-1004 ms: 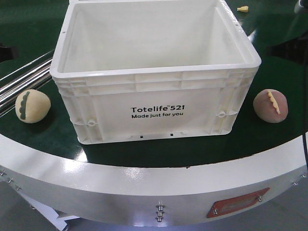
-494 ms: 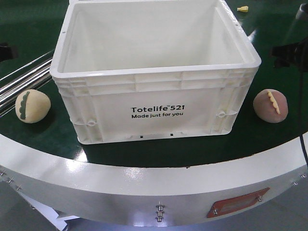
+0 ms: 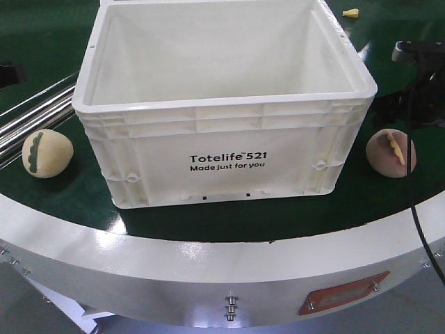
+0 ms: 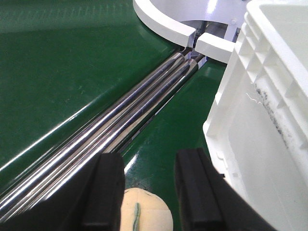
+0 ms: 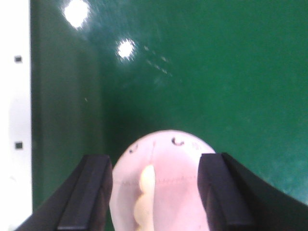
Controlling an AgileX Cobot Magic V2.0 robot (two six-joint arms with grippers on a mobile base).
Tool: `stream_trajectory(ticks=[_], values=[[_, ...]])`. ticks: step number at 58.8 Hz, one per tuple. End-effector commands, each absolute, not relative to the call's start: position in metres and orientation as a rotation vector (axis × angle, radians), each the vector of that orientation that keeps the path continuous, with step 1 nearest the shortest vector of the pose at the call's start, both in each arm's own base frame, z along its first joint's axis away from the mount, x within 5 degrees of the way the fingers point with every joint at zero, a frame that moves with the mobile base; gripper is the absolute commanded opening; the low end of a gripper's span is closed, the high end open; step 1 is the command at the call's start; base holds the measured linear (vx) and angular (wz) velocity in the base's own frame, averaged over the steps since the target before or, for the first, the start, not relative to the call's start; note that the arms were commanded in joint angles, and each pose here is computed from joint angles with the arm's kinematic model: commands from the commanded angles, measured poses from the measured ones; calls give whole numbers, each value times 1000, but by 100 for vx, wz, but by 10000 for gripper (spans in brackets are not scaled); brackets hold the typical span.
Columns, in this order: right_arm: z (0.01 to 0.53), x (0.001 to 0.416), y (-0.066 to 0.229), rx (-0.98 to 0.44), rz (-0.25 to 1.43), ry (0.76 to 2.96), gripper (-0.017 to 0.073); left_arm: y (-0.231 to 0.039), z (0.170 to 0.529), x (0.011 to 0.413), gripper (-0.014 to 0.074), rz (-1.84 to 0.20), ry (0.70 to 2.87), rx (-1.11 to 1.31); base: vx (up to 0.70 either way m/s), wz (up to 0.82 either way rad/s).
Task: Place moving items into box and shelve
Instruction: 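Grasp the pink ball with the right gripper and lift it, then move the pink ball over the tote and release it inside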
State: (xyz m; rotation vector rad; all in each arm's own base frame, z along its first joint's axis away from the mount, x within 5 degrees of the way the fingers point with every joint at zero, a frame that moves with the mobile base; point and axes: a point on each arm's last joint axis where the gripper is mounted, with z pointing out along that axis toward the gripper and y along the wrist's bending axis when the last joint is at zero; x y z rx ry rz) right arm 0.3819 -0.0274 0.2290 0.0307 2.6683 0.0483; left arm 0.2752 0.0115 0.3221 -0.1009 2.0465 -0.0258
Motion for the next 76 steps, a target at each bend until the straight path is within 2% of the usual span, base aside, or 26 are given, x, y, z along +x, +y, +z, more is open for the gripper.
stream_trajectory(ticks=[1,15,22,28,35,48,56,64,76], values=[[249,382,-29,13,32,2609,465,12,346,274,397,-36,1923,-117,0,0],[224,382,-28,20,58,2746,463,12,345,274,397,-36,1927,-117,0,0],[216,383,-28,20,64,2779,416,12,345,274,397,-36,1927,-117,0,0],[215,383,-29,13,55,2783,262,12,345,274,397,-36,1927,-117,0,0],[216,382,-31,-17,18,2788,-15,12,345,274,397,-36,1927,-117,0,0],[226,379,-32,-13,-9,2767,-10,12,345,274,397,-35,1928,-116,0,0],[256,371,-31,-10,-17,2683,-8,12,345,274,397,-35,1924,-116,0,0],[307,358,-30,-13,-29,2566,-8,12,346,275,397,-34,1914,-116,0,0],[416,326,-21,5,44,2274,-8,12,347,275,397,-34,1910,-116,0,0]])
